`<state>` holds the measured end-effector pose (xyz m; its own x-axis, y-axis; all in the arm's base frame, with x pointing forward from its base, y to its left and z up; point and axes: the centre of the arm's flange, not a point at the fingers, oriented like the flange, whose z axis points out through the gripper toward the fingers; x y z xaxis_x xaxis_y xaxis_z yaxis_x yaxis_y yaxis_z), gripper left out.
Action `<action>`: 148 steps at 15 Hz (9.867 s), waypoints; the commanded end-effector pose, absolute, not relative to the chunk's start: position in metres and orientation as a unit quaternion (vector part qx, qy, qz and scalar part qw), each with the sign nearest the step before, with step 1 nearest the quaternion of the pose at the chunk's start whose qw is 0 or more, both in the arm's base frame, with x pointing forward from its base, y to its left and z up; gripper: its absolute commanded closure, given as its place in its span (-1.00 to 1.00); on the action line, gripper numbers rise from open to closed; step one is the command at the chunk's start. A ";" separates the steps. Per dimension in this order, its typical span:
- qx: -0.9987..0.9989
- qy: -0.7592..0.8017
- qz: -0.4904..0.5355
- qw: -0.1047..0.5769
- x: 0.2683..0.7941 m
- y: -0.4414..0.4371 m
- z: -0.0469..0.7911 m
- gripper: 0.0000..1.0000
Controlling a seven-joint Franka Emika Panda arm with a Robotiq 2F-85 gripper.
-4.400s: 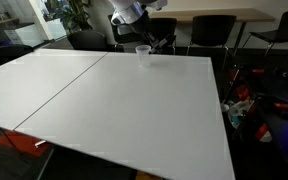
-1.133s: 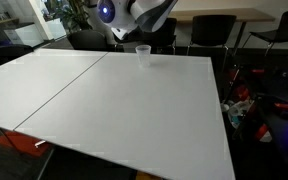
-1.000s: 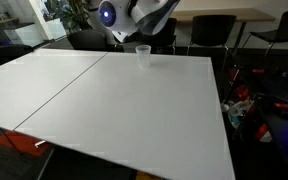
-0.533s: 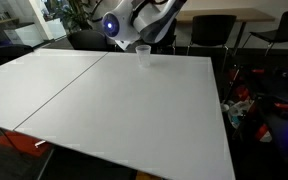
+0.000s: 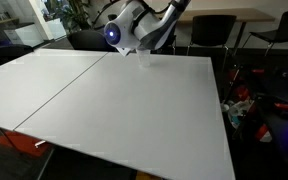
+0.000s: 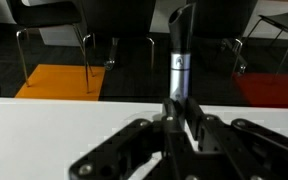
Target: Move the cup to the right, put the marker in the cup and then remove it and put it back on the table
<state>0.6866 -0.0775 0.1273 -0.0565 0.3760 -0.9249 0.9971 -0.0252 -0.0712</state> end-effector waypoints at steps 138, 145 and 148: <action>0.827 -0.553 -0.024 -0.100 0.689 -0.277 0.199 0.03; 0.820 -0.563 -0.027 -0.100 0.691 -0.275 0.196 0.16; 0.816 -0.569 -0.032 -0.099 0.689 -0.273 0.195 0.22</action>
